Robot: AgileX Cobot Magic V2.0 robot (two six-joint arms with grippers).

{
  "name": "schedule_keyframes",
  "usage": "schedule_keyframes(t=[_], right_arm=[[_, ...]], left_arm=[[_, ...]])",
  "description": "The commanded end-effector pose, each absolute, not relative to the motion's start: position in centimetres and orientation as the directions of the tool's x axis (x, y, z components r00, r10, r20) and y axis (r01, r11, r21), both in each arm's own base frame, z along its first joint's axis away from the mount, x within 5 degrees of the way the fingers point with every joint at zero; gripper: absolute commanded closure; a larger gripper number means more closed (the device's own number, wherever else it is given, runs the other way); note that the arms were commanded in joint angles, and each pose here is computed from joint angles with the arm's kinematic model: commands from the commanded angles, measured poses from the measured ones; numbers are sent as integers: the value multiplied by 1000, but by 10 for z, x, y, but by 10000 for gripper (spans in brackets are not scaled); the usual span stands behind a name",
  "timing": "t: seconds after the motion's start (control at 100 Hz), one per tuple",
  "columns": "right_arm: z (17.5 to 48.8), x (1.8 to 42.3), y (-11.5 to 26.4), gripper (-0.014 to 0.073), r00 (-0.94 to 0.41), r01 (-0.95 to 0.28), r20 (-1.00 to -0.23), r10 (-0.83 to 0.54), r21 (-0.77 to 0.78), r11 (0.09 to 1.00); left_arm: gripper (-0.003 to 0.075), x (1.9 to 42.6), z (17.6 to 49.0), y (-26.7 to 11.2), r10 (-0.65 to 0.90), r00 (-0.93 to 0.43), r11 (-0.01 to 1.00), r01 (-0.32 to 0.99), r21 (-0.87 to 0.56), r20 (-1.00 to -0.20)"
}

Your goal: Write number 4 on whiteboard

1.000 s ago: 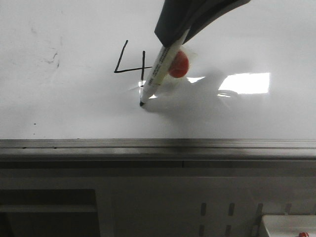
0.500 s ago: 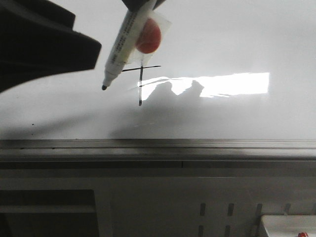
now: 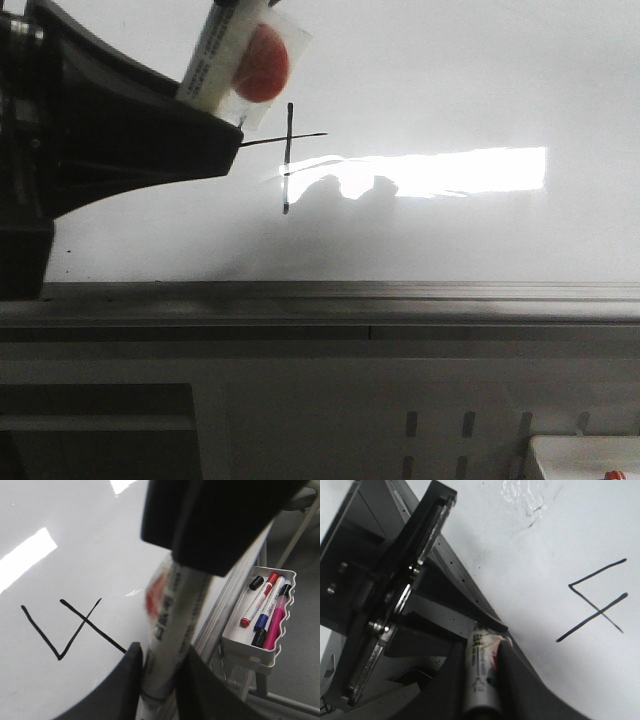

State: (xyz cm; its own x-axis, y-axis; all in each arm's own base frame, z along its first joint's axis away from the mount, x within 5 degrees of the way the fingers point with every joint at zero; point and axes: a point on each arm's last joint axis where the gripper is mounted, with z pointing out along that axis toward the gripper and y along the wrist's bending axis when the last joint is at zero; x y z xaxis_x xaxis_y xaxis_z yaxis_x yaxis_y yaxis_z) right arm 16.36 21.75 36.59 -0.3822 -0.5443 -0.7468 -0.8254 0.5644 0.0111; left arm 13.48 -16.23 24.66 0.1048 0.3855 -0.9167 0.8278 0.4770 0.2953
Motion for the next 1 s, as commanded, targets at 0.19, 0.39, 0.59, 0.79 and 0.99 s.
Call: schedule_keyframes(t=[0.19, 0.39, 0.59, 0.79, 0.99], right_arm=[[387, 159, 215, 600, -346, -831, -807, -478, 27, 556], [391, 160, 212, 82, -333, -825, -822, -461, 18, 565], [396, 153, 202, 82, -334, -826, -815, -473, 12, 563], [399, 149, 197, 111, -338, -828, -809, -480, 13, 561], [399, 148, 197, 111, -339, -828, -808, -482, 13, 561]], left_arm=[[741, 135, 264, -166, 277, 139, 501, 824, 266, -951], [741, 141, 259, -161, 240, -54, 606, 789, 107, -969], [741, 155, 247, -143, -8, -447, 788, 548, -281, -894], [741, 162, 245, -133, -189, -540, 812, 384, -440, -820], [741, 164, 242, -134, -195, -551, 816, 368, -446, -812]])
